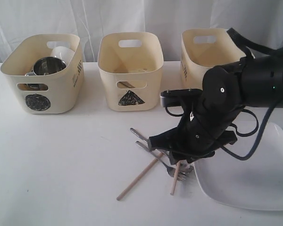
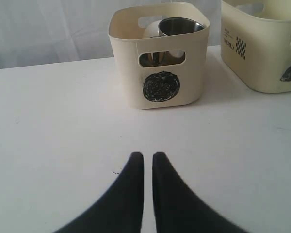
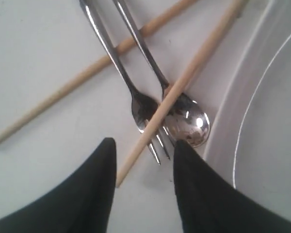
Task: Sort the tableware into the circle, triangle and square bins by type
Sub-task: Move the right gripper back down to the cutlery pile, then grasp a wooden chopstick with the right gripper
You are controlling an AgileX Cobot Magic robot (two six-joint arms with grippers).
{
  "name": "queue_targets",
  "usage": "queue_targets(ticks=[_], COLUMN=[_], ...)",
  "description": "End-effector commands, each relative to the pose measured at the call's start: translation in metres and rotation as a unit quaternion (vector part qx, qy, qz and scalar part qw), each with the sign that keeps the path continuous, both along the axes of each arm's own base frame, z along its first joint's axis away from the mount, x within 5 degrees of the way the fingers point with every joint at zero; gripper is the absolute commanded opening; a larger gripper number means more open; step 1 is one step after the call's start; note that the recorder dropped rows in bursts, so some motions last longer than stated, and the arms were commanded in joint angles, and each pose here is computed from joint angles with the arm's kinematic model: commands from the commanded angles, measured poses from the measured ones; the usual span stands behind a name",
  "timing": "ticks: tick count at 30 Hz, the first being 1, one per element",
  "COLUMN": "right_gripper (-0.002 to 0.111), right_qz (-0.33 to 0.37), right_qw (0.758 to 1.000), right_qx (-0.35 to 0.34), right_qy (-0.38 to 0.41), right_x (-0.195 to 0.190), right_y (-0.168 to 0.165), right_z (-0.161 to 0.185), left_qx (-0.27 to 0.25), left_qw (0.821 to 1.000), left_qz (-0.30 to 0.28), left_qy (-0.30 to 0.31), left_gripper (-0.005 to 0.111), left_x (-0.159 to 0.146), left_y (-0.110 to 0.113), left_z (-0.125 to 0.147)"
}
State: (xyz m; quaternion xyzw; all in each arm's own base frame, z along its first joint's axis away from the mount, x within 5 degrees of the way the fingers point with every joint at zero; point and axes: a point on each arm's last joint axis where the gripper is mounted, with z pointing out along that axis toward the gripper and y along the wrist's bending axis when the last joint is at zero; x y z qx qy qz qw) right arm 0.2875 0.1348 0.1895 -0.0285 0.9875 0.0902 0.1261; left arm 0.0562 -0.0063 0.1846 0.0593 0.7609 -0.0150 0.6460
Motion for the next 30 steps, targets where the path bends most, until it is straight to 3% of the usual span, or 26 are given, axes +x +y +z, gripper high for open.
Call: queue_targets(ticks=[1, 8, 16, 30], right_gripper=[0.037, 0.037, 0.037, 0.037], right_qz=[-0.057, -0.122, -0.134, -0.151], right_qw=[0.998, 0.991, 0.99, 0.988], right_qx=[0.024, 0.047, 0.035, 0.026], right_qy=[-0.021, -0.035, -0.014, -0.028], right_x=[0.003, 0.012, 0.02, 0.027], right_y=[0.0, 0.002, 0.005, -0.005], right_z=[0.001, -0.007, -0.037, -0.039], left_qx=[-0.009, -0.009, -0.009, -0.009], left_qw=[1.0, 1.0, 1.0, 1.0], left_qz=[0.0, 0.0, 0.0, 0.0], left_qy=[-0.002, -0.002, -0.002, -0.002], left_gripper=[0.013, 0.013, 0.013, 0.013], left_x=[0.0, 0.0, 0.0, 0.0], left_y=[0.0, 0.0, 0.0, 0.0], left_z=[-0.001, -0.001, -0.001, -0.001])
